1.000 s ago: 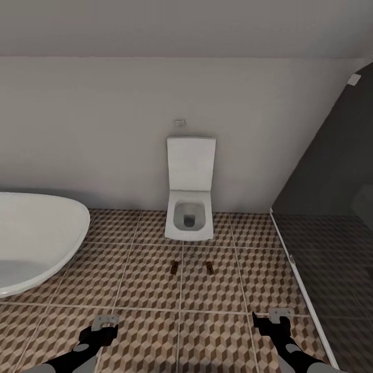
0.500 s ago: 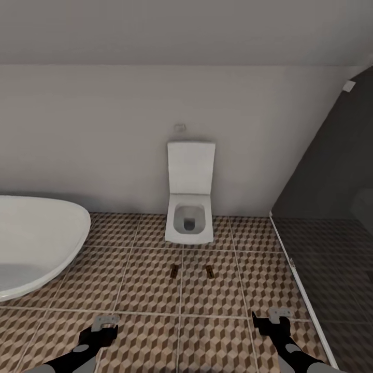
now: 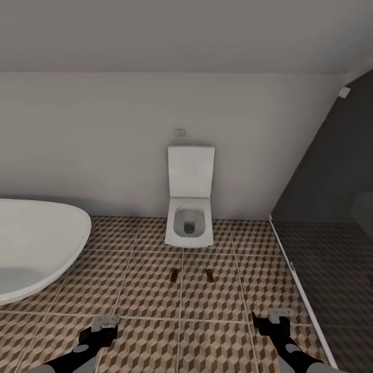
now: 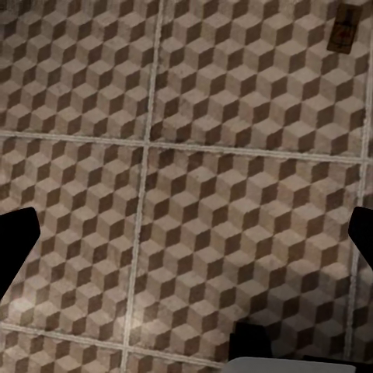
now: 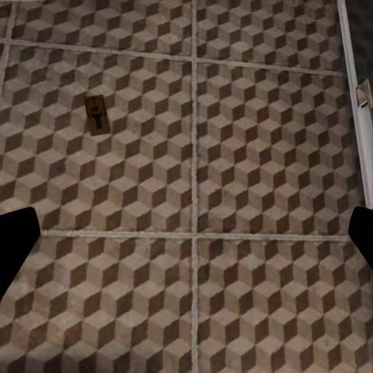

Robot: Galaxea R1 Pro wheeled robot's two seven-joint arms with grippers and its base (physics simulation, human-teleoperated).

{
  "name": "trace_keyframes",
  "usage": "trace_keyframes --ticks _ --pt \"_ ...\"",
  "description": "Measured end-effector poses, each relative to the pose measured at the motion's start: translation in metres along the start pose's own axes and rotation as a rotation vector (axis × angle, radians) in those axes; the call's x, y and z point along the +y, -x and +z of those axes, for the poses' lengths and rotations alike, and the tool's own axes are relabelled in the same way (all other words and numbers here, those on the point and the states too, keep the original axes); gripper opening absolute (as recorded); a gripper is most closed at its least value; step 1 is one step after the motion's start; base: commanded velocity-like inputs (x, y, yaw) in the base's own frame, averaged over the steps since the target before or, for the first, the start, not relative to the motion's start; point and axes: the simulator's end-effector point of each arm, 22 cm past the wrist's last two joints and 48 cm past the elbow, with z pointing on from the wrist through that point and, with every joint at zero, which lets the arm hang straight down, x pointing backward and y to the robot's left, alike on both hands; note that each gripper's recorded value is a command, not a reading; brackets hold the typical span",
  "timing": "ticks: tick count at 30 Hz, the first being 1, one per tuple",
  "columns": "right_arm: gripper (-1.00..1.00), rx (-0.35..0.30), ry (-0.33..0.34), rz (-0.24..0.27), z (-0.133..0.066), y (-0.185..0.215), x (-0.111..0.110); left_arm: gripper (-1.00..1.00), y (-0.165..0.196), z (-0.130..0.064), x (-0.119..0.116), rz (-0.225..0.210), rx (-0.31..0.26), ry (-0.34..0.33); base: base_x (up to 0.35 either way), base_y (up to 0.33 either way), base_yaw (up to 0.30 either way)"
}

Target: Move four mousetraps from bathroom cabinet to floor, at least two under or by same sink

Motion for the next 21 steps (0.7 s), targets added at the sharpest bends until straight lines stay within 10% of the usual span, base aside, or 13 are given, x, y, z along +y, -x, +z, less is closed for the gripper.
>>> trace_keyframes --ticks 21 --pt "1.0 -0.035 -0.002 0.004 -0.004 0.018 -0.002 1.0 0.016 -0.006 0.001 -0.006 -0.032 0.001 0.0 0.0 0.0"
